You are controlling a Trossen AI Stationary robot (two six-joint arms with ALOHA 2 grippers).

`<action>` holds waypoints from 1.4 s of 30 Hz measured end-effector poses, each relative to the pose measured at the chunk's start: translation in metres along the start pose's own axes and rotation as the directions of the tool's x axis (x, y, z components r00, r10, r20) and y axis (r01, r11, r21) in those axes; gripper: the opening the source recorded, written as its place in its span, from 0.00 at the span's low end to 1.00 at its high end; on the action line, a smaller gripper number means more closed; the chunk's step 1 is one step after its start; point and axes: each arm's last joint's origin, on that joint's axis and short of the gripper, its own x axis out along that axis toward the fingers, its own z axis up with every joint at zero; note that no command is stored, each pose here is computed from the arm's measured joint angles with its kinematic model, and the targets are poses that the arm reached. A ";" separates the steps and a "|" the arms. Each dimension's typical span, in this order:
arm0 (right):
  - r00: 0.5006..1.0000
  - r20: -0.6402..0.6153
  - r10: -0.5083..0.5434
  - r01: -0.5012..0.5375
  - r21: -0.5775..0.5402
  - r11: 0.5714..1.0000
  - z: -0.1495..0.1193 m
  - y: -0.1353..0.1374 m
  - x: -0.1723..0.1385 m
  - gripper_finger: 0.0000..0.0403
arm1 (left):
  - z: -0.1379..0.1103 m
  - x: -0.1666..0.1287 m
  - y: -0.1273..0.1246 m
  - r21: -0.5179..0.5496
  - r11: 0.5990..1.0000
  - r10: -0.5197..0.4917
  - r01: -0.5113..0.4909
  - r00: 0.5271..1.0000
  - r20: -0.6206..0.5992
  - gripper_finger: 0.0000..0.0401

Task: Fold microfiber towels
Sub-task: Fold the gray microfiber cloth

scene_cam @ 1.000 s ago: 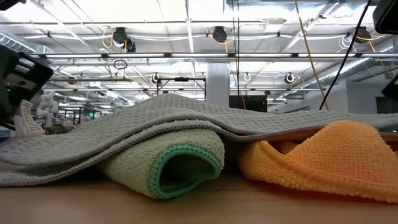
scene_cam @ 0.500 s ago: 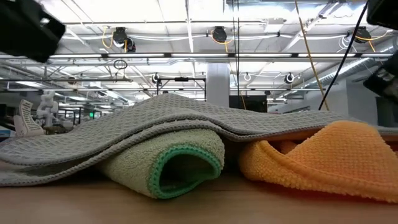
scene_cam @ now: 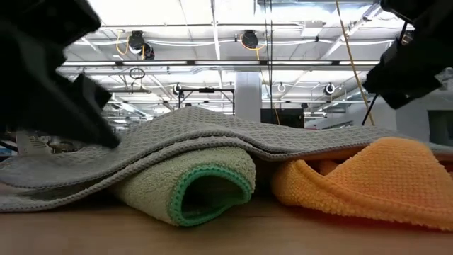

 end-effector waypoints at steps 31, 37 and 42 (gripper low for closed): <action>1.000 -0.022 -0.002 -0.002 -0.182 0.983 -0.009 -0.002 0.010 0.16 | 0.042 -0.067 0.068 0.007 0.948 0.312 -0.317 0.930 -0.192 0.37; 0.999 -0.023 -0.050 0.043 -0.230 0.972 -0.004 -0.014 0.015 0.16 | 0.054 -0.057 0.099 -0.051 0.974 0.202 -0.222 0.945 -0.258 0.53; 0.997 -0.032 -0.076 0.066 -0.246 0.967 -0.003 -0.020 0.017 0.16 | 0.058 -0.053 0.116 -0.043 0.990 0.117 -0.134 0.952 -0.284 0.70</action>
